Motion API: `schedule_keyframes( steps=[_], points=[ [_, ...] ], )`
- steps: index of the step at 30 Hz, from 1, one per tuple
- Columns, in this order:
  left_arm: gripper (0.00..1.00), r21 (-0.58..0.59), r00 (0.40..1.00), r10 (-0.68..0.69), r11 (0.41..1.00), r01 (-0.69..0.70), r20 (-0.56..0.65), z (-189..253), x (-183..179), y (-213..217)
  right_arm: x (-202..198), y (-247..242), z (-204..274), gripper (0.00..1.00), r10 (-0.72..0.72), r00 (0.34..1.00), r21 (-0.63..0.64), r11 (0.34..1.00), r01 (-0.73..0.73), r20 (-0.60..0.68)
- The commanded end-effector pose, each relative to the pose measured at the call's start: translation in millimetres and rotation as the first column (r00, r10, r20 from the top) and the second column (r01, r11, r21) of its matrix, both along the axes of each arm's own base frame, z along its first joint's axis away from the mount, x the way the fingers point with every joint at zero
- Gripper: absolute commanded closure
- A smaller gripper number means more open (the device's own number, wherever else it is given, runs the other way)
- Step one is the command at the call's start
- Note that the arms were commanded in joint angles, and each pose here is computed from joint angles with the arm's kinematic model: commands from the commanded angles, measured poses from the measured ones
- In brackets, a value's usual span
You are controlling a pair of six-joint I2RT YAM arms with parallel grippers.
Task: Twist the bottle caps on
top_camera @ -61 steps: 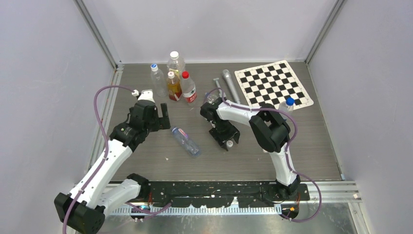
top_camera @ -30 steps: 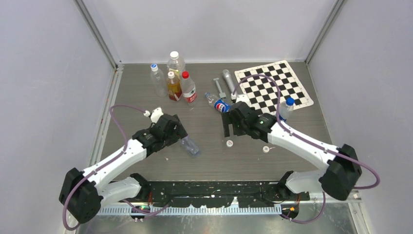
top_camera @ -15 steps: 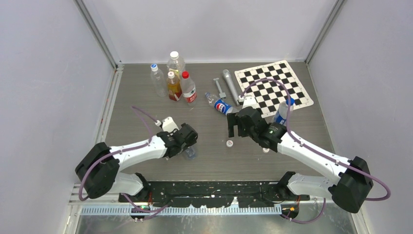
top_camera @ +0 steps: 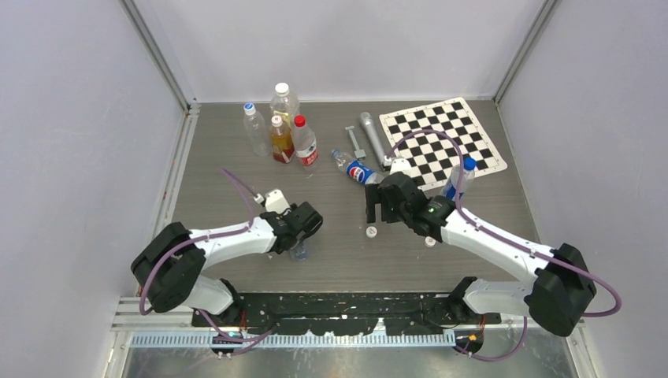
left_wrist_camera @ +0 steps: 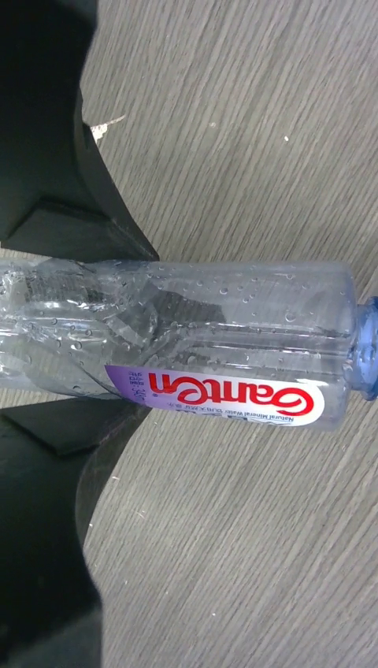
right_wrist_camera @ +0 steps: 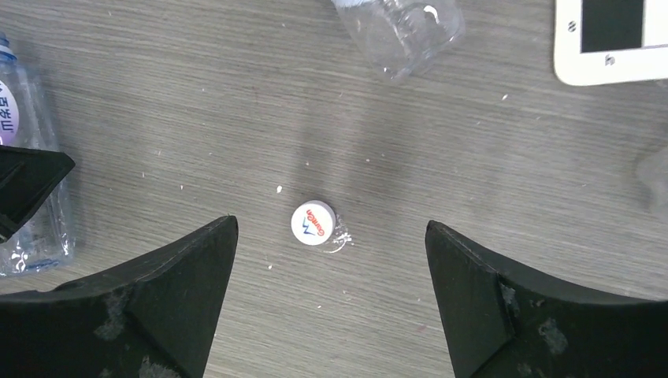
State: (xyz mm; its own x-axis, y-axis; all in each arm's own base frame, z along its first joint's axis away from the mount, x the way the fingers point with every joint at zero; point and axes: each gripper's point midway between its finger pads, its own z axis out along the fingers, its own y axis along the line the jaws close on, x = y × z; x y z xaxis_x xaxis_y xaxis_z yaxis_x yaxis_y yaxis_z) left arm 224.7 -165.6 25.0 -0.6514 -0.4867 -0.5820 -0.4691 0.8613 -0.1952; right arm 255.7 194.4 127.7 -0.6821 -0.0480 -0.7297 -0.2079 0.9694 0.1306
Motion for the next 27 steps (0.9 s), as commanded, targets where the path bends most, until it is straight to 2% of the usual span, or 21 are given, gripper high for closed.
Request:
schedule_keyframes(
  steps=[1,5,9,13,17,23,27],
  points=[
    [0.46,0.014,0.994,-0.073,0.997,0.072,0.087,26,14,-6,-2,11,-14,0.06,-0.025,0.997,0.059,0.998,0.03,-0.071],
    [0.56,0.038,0.961,-0.202,0.979,0.199,0.19,55,24,-11,-8,9,-35,0.06,-0.06,0.985,0.037,0.997,0.067,-0.16],
    [0.6,0.102,0.886,-0.339,0.941,0.324,0.316,89,30,-11,-10,10,-49,0.07,-0.091,0.974,0.035,0.994,0.101,-0.208],
    [0.6,0.15,0.739,-0.467,0.877,0.456,0.487,128,30,-17,-8,10,-59,0.1,-0.122,0.966,0.028,0.991,0.132,-0.229],
    [0.58,0.229,0.575,-0.538,0.821,0.523,0.616,167,26,-21,-7,13,-70,0.16,-0.136,0.955,0.014,0.989,0.145,-0.262],
    [0.56,0.419,0.401,-0.677,0.714,0.561,0.617,194,22,-23,-4,19,-79,0.35,-0.141,0.946,0.007,0.989,0.15,-0.291],
    [0.56,0.517,0.273,-0.741,0.639,0.569,0.614,205,17,-29,-3,23,-82,0.43,-0.136,0.943,0.009,0.989,0.145,-0.304]
  ],
)
